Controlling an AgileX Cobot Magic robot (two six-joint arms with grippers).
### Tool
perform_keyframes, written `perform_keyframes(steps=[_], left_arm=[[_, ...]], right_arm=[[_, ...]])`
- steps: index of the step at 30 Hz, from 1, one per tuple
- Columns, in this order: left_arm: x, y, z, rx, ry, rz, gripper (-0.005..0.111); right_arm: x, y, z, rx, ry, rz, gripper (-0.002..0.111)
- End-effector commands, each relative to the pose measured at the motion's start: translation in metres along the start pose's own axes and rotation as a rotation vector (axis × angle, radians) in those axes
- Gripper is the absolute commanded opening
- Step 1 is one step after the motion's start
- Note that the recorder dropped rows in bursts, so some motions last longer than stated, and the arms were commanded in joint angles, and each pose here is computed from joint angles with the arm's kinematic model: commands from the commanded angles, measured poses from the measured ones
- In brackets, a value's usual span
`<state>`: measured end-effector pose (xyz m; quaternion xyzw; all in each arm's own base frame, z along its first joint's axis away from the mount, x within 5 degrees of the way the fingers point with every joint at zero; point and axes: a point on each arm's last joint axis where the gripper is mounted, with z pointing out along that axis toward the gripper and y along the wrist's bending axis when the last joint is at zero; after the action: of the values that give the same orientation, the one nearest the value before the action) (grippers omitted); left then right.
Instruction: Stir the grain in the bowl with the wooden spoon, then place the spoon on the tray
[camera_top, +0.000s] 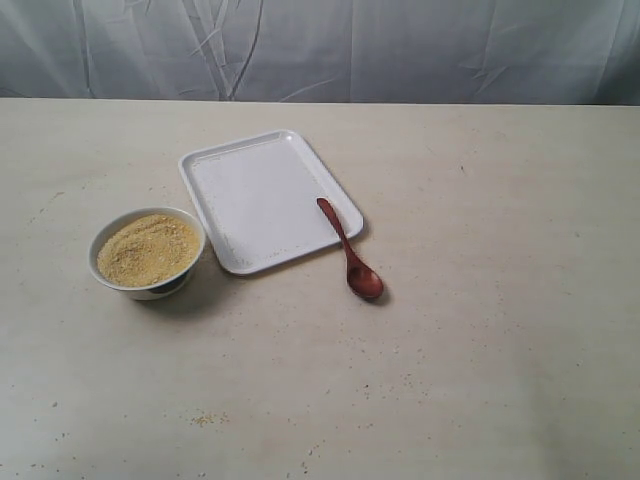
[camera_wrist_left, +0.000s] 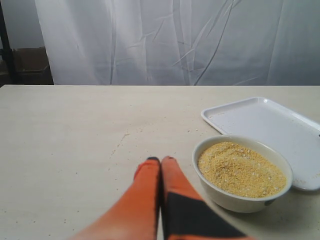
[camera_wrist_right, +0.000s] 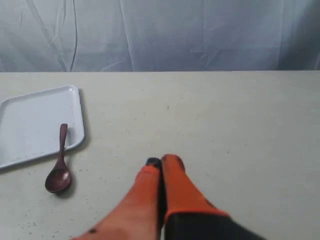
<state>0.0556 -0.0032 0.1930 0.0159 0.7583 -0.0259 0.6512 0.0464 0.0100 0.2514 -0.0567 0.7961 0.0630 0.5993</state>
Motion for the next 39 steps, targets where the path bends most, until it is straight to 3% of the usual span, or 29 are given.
perform_keyframes(steps=[1, 9, 17, 39], left_arm=[[0.001, 0.000, 0.000, -0.005, -0.006, 0.003, 0.000], [0.001, 0.000, 0.000, -0.005, -0.006, 0.003, 0.000], [0.001, 0.000, 0.000, -0.005, -0.006, 0.003, 0.000], [0.001, 0.000, 0.000, -0.005, -0.006, 0.003, 0.000]], right_arm=[[0.010, 0.000, -0.007, 0.003, -0.071, -0.008, -0.001], [0.030, -0.002, 0.009, 0.014, -0.104, -0.008, -0.001], [0.066, -0.004, 0.024, 0.016, 0.000, -0.002, -0.001], [0.066, -0.004, 0.025, 0.016, -0.007, 0.002, -0.001]])
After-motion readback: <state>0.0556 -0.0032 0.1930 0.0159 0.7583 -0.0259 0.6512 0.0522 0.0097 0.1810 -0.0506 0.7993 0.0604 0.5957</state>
